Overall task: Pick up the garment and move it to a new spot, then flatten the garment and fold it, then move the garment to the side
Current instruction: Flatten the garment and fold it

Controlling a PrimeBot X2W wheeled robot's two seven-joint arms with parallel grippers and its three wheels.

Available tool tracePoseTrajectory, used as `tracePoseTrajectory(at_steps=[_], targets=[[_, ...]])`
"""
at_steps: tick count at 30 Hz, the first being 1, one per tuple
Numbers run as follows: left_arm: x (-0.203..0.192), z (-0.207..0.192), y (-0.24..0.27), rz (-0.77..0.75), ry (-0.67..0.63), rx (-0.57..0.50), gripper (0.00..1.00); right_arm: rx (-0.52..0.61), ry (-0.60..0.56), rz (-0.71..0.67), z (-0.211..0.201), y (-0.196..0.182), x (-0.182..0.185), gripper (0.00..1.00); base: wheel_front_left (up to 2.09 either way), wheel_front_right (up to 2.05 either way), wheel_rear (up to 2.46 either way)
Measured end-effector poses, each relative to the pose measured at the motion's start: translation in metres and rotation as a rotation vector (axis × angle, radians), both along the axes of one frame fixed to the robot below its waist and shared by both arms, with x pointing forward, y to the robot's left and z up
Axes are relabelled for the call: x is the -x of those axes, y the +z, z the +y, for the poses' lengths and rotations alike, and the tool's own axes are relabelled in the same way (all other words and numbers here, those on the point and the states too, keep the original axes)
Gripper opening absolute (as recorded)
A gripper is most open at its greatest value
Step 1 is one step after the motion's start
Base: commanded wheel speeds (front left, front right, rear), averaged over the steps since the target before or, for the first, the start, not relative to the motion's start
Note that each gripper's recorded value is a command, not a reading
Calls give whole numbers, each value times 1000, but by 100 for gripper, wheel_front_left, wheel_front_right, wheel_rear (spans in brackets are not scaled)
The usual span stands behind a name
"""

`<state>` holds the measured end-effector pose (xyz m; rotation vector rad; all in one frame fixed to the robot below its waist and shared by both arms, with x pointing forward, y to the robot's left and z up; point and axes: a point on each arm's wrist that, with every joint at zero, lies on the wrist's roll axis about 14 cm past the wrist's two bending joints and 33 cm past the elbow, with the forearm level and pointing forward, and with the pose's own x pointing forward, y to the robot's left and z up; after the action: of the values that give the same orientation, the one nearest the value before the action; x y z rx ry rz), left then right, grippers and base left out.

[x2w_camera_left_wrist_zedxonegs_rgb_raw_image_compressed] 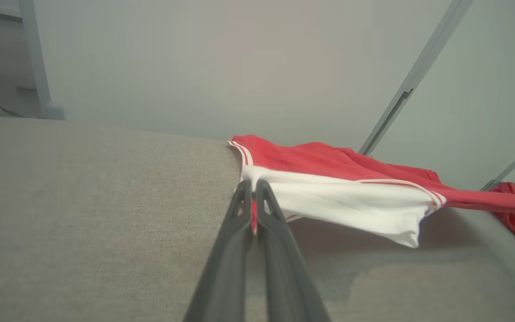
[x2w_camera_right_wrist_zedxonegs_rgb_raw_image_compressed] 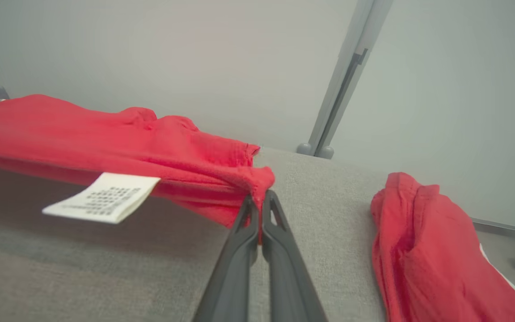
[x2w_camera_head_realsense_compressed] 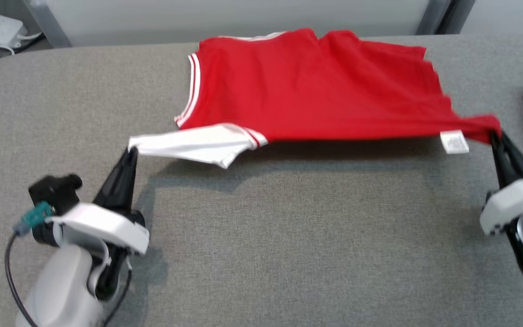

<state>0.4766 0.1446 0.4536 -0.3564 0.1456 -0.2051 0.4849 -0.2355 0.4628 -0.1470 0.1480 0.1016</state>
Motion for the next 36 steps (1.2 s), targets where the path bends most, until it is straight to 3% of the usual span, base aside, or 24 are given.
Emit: tracePoseTrajectory(at_steps=[6,11,21,36], targets=[[44,-1,5,-20,22,-20,0,-22,-38,111,-7,-40,54,0,0,0,0],[75,2,1,18,34,-54,0,-56,-69,202,-10,-60,77,0,0,0,0],[124,-5,-21,202,2,-95,0,-108,-105,297,-15,-77,97,0,0,0,0],[179,-21,-62,518,-61,-53,0,-124,-105,408,-18,-90,124,0,0,0,0]])
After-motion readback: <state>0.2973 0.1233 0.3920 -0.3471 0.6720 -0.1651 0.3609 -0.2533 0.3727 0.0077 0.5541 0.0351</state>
